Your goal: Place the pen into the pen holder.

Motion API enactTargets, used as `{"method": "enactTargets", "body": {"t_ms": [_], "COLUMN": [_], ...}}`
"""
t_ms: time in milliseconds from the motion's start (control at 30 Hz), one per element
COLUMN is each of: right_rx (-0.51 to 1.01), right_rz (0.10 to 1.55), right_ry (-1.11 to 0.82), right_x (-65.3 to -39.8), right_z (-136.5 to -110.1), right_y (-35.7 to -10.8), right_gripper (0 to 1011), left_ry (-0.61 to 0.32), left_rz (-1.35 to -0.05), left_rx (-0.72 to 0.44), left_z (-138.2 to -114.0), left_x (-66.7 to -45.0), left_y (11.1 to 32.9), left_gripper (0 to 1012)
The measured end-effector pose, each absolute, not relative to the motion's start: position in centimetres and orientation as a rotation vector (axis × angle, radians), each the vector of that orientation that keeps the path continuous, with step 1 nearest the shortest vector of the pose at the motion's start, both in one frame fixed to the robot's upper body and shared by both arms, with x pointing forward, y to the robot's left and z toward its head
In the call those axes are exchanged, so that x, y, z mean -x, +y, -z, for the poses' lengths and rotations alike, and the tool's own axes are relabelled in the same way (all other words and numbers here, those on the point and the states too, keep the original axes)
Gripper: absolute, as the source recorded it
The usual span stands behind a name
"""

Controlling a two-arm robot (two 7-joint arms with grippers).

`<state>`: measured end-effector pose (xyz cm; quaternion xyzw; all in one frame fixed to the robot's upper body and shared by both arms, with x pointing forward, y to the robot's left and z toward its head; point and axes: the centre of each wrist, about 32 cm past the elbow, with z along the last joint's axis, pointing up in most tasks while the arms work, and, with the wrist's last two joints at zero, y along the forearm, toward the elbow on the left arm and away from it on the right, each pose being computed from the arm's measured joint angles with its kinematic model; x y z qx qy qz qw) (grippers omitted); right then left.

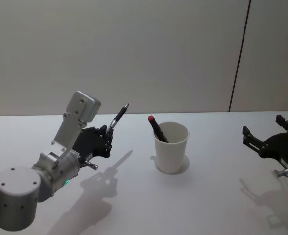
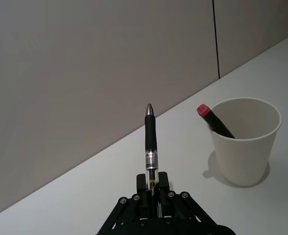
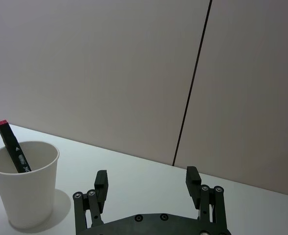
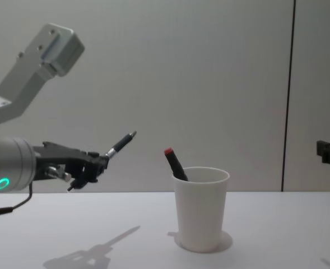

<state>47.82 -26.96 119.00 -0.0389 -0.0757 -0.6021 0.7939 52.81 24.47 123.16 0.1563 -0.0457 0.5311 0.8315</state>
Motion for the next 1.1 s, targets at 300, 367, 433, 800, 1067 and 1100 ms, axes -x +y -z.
{"method": "enactTargets", "body": {"t_ms": [300, 367, 433, 800, 1067, 1100], "right_rx": [0.084, 0.084, 0.084, 0.084, 0.084, 0.084], "right_rz": [1.294, 1.294, 1.294, 1.294, 1.294, 1.294], "right_ry": [-0.163, -0.163, -0.163, -0.163, -0.163, -0.163], "right_x": [-47.8, -47.8, -47.8, -47.8, -47.8, -47.8], "right_z": [-119.0, -119.0, -119.0, -119.0, -119.0, -119.0], "right_y": [-27.0, -27.0, -27.0, -27.0, -27.0, -27.0], "right_gripper": [1002, 1002, 1002, 1002, 1002, 1002], "left_ry": [-0.174, -0.186, -0.204, -0.277, -0.313, -0.315], "left_rz": [-1.088, -1.078, -1.060, -0.951, -0.869, -0.861], "left_rx": [-0.274, -0.265, -0.246, -0.154, -0.111, -0.108], "left_z": [-123.2, -123.2, -123.1, -122.7, -122.3, -122.3], "left_x": [-52.1, -52.0, -51.8, -51.3, -51.1, -51.1], "left_y": [25.2, 25.3, 25.4, 25.9, 25.6, 25.6], "left_gripper": [148, 148, 148, 148, 148, 148]}}
